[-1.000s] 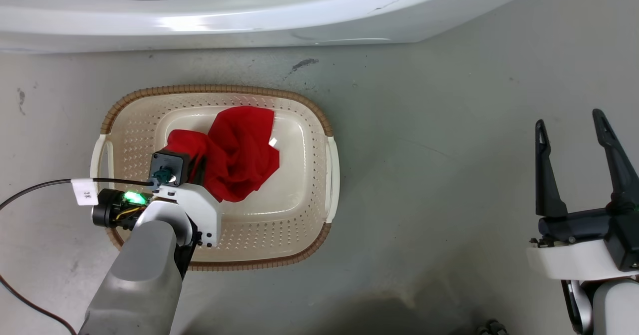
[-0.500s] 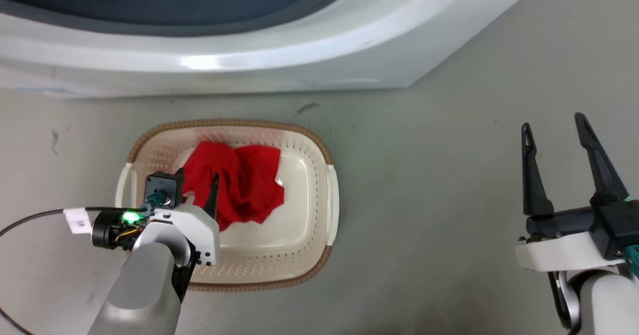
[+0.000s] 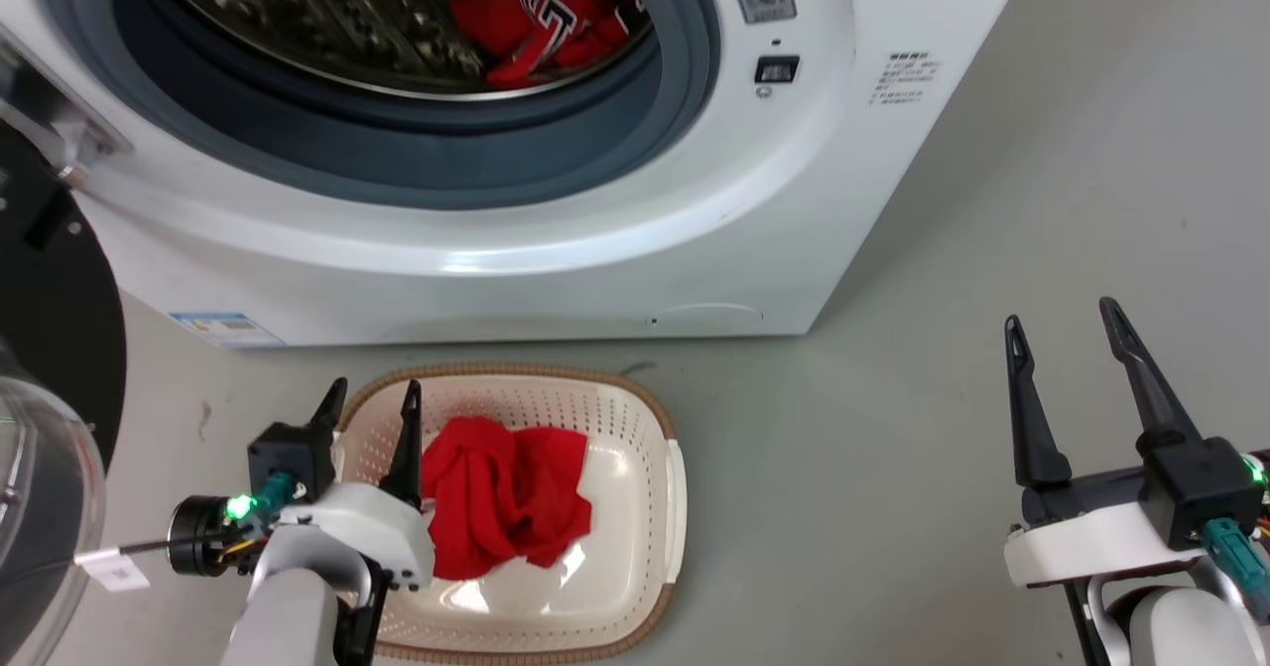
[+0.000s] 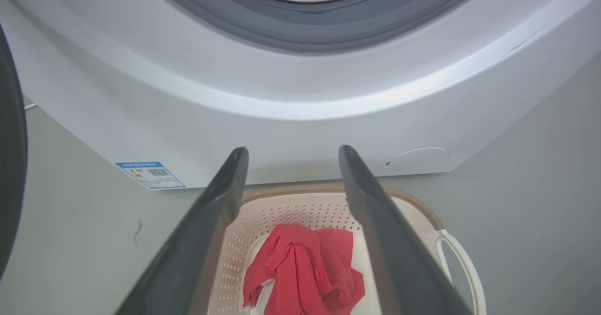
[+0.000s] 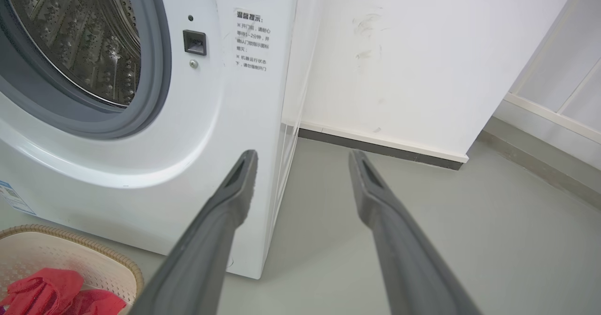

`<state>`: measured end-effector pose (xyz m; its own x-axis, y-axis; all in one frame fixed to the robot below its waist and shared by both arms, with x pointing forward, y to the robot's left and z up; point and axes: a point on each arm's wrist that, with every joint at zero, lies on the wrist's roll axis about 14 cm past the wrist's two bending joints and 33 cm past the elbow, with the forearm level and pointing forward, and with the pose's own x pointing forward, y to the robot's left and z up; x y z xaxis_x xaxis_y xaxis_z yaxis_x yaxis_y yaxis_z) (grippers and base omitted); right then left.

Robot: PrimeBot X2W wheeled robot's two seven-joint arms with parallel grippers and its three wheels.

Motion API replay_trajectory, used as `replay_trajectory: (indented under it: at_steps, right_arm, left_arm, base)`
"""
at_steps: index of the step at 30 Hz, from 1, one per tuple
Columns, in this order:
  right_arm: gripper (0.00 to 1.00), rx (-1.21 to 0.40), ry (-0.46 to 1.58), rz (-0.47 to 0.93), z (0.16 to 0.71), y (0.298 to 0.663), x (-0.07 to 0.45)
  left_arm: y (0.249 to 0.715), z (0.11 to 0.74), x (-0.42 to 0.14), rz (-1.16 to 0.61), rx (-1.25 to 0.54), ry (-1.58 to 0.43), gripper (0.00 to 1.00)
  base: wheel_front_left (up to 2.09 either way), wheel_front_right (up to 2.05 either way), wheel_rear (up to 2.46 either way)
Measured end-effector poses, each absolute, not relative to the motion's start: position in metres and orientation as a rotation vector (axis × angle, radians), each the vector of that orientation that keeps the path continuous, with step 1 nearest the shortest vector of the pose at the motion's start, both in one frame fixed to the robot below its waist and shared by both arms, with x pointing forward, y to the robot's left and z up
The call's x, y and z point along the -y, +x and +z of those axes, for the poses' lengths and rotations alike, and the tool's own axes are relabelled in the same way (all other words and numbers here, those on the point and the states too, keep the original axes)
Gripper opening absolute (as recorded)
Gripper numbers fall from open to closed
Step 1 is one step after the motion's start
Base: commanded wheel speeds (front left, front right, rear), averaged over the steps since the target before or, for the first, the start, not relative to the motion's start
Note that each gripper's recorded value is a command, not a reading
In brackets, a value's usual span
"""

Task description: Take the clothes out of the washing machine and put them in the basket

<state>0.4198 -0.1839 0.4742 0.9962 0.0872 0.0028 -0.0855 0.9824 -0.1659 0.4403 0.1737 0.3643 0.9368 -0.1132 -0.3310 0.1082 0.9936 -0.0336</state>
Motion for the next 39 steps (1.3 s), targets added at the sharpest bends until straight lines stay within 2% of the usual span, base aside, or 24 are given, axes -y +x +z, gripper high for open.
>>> replay_trajectory:
  at_steps: [7,16,25,33,39]
  right_arm:
    - [1.00,0.049,-0.157,0.094,0.491,0.409,0.180]
    - [1.00,0.027,-0.145,0.050,0.486,0.400,0.194]
    - [1.00,-0.047,-0.123,-0.024,0.464,0.394,0.219]
    - [1.00,-0.133,-0.100,-0.072,0.436,0.395,0.234]
    - [1.00,-0.203,-0.089,-0.109,0.416,0.390,0.244]
  left_arm:
    - [0.436,0.407,-0.163,-0.171,-0.210,0.039,1.00]
    - [0.469,0.434,-0.140,-0.282,-0.114,0.065,1.00]
    - [0.564,0.455,-0.114,-0.395,-0.118,0.139,1.00]
    - [0.658,0.450,-0.108,-0.426,-0.302,0.250,1.00]
    - [0.712,0.434,-0.093,-0.429,-0.447,0.184,1.00]
  base:
    - [0.00,0.00,0.00]
    - [0.00,0.00,0.00]
    - [0.00,0.00,0.00]
    - [0.00,0.00,0.00]
    - [0.00,0.00,0.00]
